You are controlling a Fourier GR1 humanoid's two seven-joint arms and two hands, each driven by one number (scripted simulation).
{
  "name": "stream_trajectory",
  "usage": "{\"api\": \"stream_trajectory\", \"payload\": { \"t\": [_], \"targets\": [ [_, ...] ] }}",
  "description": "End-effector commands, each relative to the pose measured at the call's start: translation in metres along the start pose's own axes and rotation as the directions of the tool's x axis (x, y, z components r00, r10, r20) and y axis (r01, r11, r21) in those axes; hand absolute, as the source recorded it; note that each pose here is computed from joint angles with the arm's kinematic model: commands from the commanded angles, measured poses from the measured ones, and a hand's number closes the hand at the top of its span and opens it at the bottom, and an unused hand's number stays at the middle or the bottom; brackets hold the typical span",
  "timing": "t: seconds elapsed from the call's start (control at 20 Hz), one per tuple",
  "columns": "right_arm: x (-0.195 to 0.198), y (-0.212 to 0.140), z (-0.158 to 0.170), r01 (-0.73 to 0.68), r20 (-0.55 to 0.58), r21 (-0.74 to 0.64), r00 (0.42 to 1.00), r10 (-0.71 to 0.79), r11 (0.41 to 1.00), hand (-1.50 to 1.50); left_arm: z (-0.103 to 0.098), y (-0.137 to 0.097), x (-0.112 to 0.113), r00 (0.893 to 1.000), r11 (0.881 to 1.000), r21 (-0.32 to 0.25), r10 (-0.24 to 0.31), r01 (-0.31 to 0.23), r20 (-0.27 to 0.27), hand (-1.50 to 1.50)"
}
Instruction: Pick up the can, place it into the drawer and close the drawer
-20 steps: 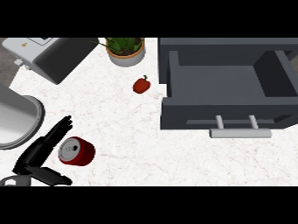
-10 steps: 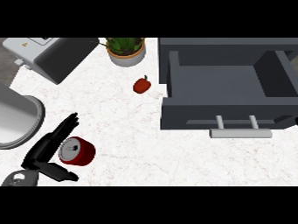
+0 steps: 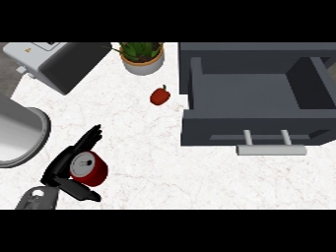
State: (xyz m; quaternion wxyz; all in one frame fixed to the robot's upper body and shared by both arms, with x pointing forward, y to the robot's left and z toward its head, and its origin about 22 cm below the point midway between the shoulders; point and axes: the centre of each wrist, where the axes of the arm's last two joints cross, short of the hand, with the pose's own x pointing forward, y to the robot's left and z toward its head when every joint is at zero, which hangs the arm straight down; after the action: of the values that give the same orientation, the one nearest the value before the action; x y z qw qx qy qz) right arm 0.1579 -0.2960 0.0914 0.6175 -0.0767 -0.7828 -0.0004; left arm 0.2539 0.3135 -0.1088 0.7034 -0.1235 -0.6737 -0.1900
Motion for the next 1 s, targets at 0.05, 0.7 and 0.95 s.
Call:
{"api": "stream_trajectory", "payload": {
  "t": [0.05, 0.7, 0.95],
  "targets": [
    [0.013, -0.008, 0.016, 0.006, 0.0, 0.004, 1.0, -0.006, 1.0, -1.5, -0.024, -0.005, 0.015, 1.0, 0.999, -0.04, 0.005, -0.004, 0.026, -1.5],
    [-0.007, -0.007, 0.016, 0.014, 0.003, -0.011, 1.0, -0.014, 1.0, -1.5, -0.021, -0.025, 0.023, 0.991, 0.983, -0.148, 0.117, -0.107, 0.062, 1.5],
    [0.002, 0.003, 0.003, 0.021, -0.003, -0.005, 1.0, -0.021, 1.0, -1.5, -0.021, -0.047, 0.033, 0.986, 0.981, -0.162, 0.128, -0.11, 0.102, 1.5]
  ]
}}
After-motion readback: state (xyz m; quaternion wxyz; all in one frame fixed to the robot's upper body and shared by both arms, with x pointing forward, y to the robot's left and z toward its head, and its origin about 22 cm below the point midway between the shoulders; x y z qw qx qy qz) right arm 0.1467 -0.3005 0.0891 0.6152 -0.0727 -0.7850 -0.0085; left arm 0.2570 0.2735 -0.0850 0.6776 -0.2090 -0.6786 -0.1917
